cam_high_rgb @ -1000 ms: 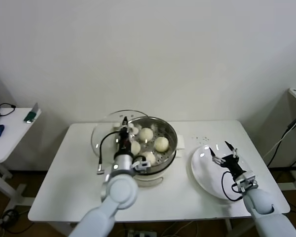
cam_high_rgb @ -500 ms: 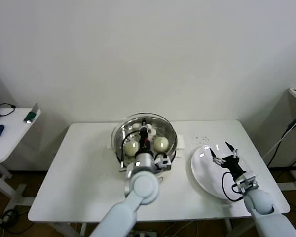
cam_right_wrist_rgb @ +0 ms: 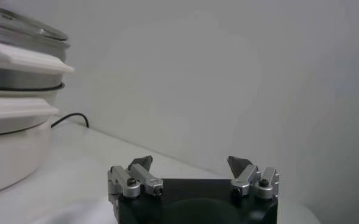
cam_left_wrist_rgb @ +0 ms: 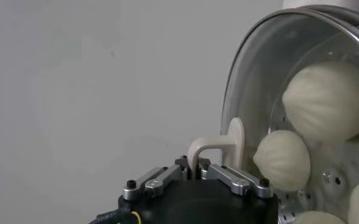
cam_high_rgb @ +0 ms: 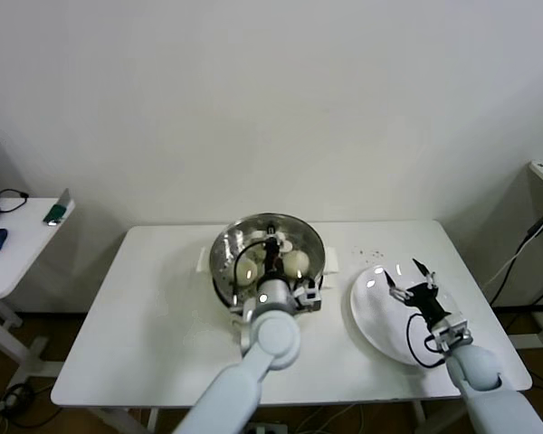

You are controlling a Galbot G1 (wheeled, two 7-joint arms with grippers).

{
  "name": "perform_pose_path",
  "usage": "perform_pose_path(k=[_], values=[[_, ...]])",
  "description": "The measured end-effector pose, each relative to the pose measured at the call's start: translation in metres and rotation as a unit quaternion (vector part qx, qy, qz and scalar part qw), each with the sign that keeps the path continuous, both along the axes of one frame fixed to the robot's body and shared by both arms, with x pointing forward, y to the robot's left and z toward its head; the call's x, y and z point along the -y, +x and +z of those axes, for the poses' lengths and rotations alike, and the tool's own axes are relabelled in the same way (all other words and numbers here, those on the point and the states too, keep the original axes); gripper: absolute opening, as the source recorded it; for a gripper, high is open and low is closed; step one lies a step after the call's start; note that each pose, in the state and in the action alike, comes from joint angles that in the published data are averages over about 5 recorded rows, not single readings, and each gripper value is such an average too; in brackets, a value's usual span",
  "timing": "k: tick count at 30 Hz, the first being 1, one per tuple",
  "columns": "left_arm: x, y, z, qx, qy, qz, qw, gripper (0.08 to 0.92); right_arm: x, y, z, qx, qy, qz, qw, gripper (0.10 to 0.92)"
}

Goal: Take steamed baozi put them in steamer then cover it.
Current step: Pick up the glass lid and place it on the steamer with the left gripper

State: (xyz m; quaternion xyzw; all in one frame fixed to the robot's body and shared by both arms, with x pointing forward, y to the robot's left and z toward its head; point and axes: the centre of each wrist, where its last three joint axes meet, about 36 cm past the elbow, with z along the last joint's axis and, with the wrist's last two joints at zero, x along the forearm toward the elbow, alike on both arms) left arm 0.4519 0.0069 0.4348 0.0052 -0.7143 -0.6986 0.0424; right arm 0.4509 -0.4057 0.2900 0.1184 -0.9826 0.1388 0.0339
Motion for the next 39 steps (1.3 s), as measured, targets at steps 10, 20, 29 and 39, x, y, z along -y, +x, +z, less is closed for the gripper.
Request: perform_pose_path(k=[10, 20, 29, 39], values=[[0.002, 0.004, -0.005, -0.003, 0.004, 0.003, 1.0, 0.158, 0.0, 0.004, -0.001, 0.0, -0.002, 0.001, 1.0, 0.823], [0.002, 0.004, -0.015, 0.004, 0.012, 0.006, 1.0, 0.158, 0.0, 0.005, -0.002, 0.002, -0.001, 0.001, 1.0, 0.823], [0.004, 0.003, -0.016, 0.007, 0.004, 0.005, 1.0, 0.195, 0.0, 0.006, -0.001, 0.001, -0.001, 0.001, 1.0, 0.823], [-0.004, -0.009, -0.01, 0.004, -0.006, -0.004, 1.0, 0.474, 0.0, 0.007, 0.006, -0.009, 0.003, -0.017, 1.0, 0.823]])
